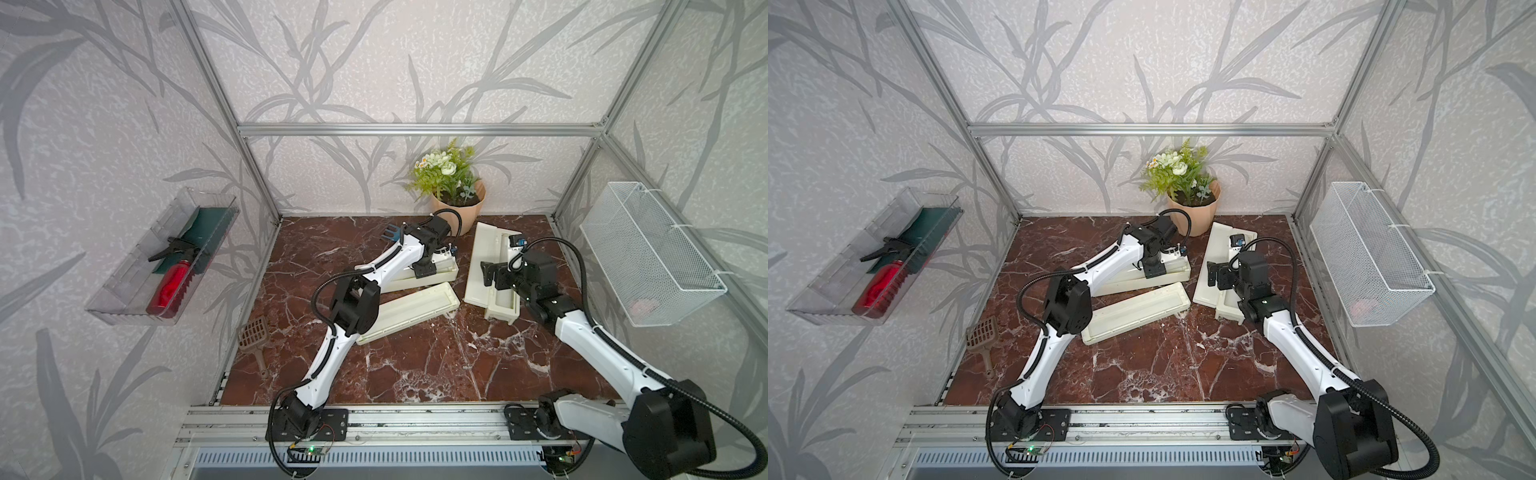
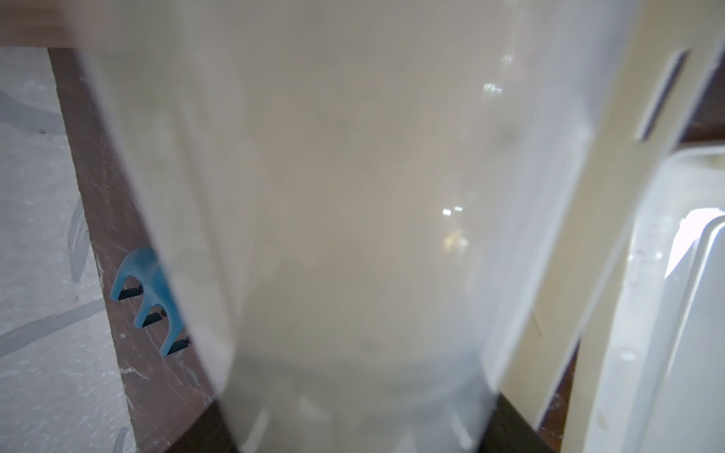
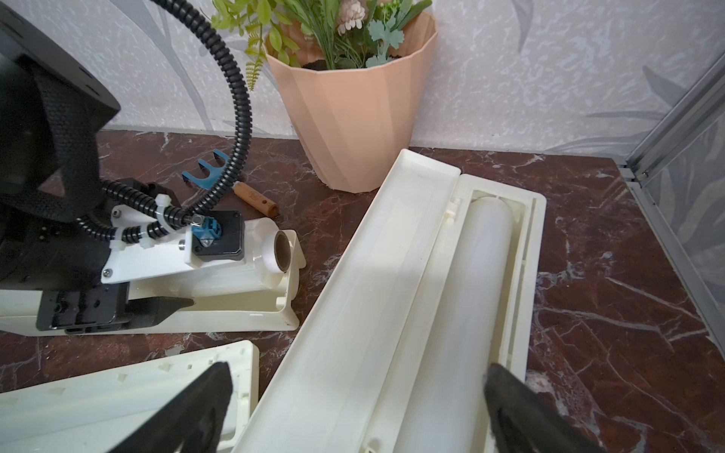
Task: Put plastic wrap rolls into dispensers
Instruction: Place the plastic wrap into the plastic wrap cutting box, then pick up the lid from the center of the board.
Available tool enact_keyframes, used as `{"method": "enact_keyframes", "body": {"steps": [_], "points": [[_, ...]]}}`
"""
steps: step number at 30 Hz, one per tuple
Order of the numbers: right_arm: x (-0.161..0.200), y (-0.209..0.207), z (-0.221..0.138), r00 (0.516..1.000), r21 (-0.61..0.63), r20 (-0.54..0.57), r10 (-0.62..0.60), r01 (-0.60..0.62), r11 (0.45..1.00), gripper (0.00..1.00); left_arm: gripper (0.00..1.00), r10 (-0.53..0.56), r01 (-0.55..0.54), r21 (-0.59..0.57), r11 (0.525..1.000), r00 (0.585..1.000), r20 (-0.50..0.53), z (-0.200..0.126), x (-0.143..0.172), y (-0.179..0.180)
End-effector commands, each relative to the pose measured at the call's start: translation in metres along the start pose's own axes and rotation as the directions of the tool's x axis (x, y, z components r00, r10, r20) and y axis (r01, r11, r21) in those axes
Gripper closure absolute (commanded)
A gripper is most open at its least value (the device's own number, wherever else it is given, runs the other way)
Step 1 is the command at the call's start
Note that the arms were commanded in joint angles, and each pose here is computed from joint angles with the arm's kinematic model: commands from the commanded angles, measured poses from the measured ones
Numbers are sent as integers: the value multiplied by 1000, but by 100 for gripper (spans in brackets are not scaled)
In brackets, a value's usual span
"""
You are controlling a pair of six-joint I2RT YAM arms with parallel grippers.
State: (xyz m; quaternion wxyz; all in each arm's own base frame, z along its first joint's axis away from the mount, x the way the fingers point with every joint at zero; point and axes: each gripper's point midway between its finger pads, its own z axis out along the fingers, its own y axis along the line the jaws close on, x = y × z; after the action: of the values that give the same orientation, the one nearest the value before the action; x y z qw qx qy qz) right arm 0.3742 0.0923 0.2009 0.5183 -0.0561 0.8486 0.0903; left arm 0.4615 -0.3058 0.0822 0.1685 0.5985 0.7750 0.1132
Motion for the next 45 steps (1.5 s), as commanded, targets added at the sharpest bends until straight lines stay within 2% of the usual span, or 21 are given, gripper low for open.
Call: {"method": "enact_keyframes", "body": {"steps": [1,2,4,6,9,12,16,19,22,26,30,37,45], "points": [[3,2,3,1000,-19,0,10,-10,1000,0,28,-5,23,-138,990,992,127,-78,-20,42],[4,2,3,1000,-20,-3,10,-10,1000,0,27,-8,27,-136,990,990,141,-81,-22,42],[5,3,4,1000,-22,-7,9,-9,1000,0,18,-13,34,-135,990,988,155,-87,-24,43],[5,3,5,1000,-26,-5,10,-10,1000,0,13,7,12,-120,993,987,158,-90,-25,39],[5,4,7,1000,-32,-5,11,-11,999,0,13,42,-29,-119,992,994,103,-77,-15,36],[4,5,8,1000,-34,-4,9,-9,999,0,14,32,-21,-123,992,996,86,-73,-11,35],[3,5,7,1000,-33,-1,5,-5,999,0,21,-29,43,-105,994,990,135,-82,-20,36],[4,4,7,1000,-29,-5,-1,1,1000,0,26,-79,82,-13,997,985,155,-90,-18,21],[6,3,8,1000,-24,-8,-2,2,1000,0,37,-123,110,97,989,984,130,-91,-8,-4],[9,3,9,1000,-30,-12,3,-3,1000,0,50,-170,145,241,960,982,86,-85,3,-40],[10,5,5,1000,-48,-6,18,-19,999,0,53,-217,178,366,913,974,67,-80,1,-64],[17,5,-12,1000,-48,-8,12,-13,999,0,56,-254,210,439,874,966,42,-51,-1,-86],[19,-1,-33,1000,-13,4,10,-10,1000,0,58,-282,233,391,890,956,73,-15,-3,-86]]}}
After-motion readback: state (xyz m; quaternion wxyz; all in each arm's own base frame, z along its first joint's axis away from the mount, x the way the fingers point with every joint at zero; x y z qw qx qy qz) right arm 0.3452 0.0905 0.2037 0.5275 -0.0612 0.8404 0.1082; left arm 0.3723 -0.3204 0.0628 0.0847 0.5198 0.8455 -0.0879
